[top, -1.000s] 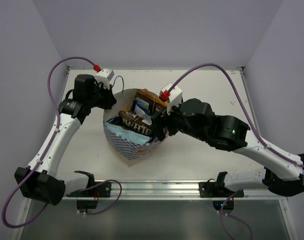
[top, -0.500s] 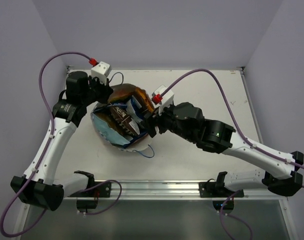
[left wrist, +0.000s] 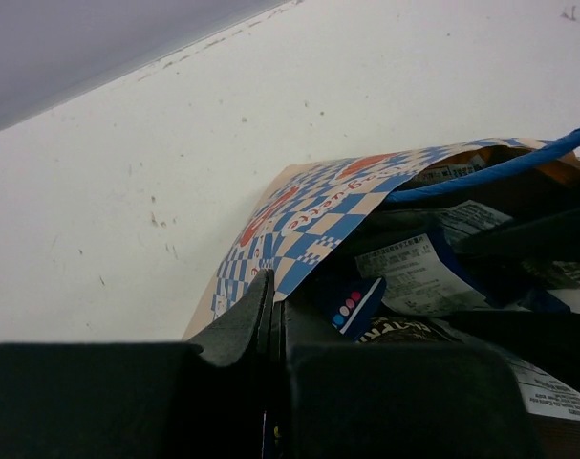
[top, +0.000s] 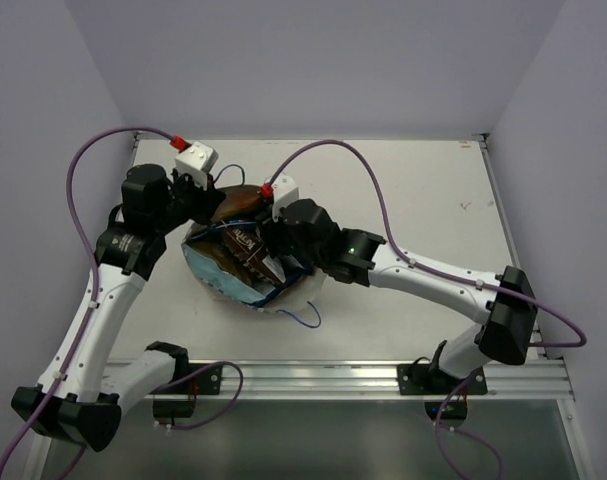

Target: Take the snacks out of the paper bag

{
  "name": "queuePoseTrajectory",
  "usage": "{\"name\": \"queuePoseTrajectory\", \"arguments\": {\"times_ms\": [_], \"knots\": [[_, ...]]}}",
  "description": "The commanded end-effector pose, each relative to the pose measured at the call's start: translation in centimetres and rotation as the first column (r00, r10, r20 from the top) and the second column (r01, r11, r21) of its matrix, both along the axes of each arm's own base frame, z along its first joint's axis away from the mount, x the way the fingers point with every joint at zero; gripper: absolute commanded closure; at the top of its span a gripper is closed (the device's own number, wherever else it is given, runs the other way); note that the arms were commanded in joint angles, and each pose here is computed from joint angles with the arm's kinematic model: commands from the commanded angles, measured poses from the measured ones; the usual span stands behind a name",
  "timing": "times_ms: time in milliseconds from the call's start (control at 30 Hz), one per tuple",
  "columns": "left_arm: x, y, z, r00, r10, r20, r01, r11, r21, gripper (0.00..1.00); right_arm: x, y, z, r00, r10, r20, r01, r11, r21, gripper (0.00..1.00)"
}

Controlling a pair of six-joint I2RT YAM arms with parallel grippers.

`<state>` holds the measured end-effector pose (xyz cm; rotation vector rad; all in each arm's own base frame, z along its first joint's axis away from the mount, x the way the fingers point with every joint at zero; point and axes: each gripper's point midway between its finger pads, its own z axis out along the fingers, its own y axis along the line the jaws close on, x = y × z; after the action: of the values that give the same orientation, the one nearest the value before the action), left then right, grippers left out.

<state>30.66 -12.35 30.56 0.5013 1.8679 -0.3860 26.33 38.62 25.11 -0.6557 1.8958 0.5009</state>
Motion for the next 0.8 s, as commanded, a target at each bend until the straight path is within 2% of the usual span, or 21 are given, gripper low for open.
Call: {"name": "queuePoseTrajectory", "arguments": {"times_ms": [0,200,267,333,367,400,433,600,633,767], "knots": [[-1.0,-1.6,6.1,0.979,-0.068,0.194,0.085,0.993,-0.084,1.00,2.5,0.0,2.0,0.996,-0.078,0.032,0.075,0.993,0.090,0.50],[-0.9,-1.4,6.3,0.978,-0.056,0.199,0.074,0.994,-0.083,1.00,2.2,0.4,-1.8,0.998,-0.053,-0.037,0.055,0.997,0.048,0.49],[-0.6,-1.1,6.8,0.978,-0.035,0.207,0.053,0.995,-0.083,1.00,2.0,0.7,-2.4,0.998,-0.035,-0.052,0.037,0.998,0.041,0.54],[-0.5,-0.9,7.2,0.976,-0.021,0.215,0.040,0.996,-0.083,1.00,2.2,1.2,-2.7,0.999,-0.025,-0.046,0.026,0.999,0.029,0.65],[-0.1,-0.6,7.8,0.974,0.002,0.226,0.017,0.996,-0.083,1.00,2.3,1.3,-2.6,0.999,-0.019,-0.041,0.020,1.000,0.024,0.82],[0.0,-0.3,8.1,0.973,0.020,0.232,-0.001,0.997,-0.082,1.00,2.4,1.4,-2.8,0.999,-0.019,-0.040,0.020,1.000,0.012,0.94],[0.2,0.0,8.8,0.969,0.038,0.245,-0.018,0.996,-0.084,1.00,2.6,1.6,-2.2,1.000,-0.014,-0.027,0.015,1.000,0.013,1.00],[2.5,2.2,9.7,0.952,0.177,0.250,-0.168,0.984,-0.056,1.00,1.2,0.8,3.9,0.999,0.031,0.020,-0.033,0.995,0.094,1.00],[2.8,2.4,9.9,0.948,0.184,0.259,-0.178,0.983,-0.044,1.00,0.4,-0.3,7.0,0.998,0.037,0.054,-0.044,0.988,0.150,1.00],[4.6,3.1,10.4,0.932,0.228,0.281,-0.232,0.972,-0.020,1.00,-1.1,-4.4,13.4,0.990,-0.009,0.138,-0.027,0.966,0.257,1.00]]}}
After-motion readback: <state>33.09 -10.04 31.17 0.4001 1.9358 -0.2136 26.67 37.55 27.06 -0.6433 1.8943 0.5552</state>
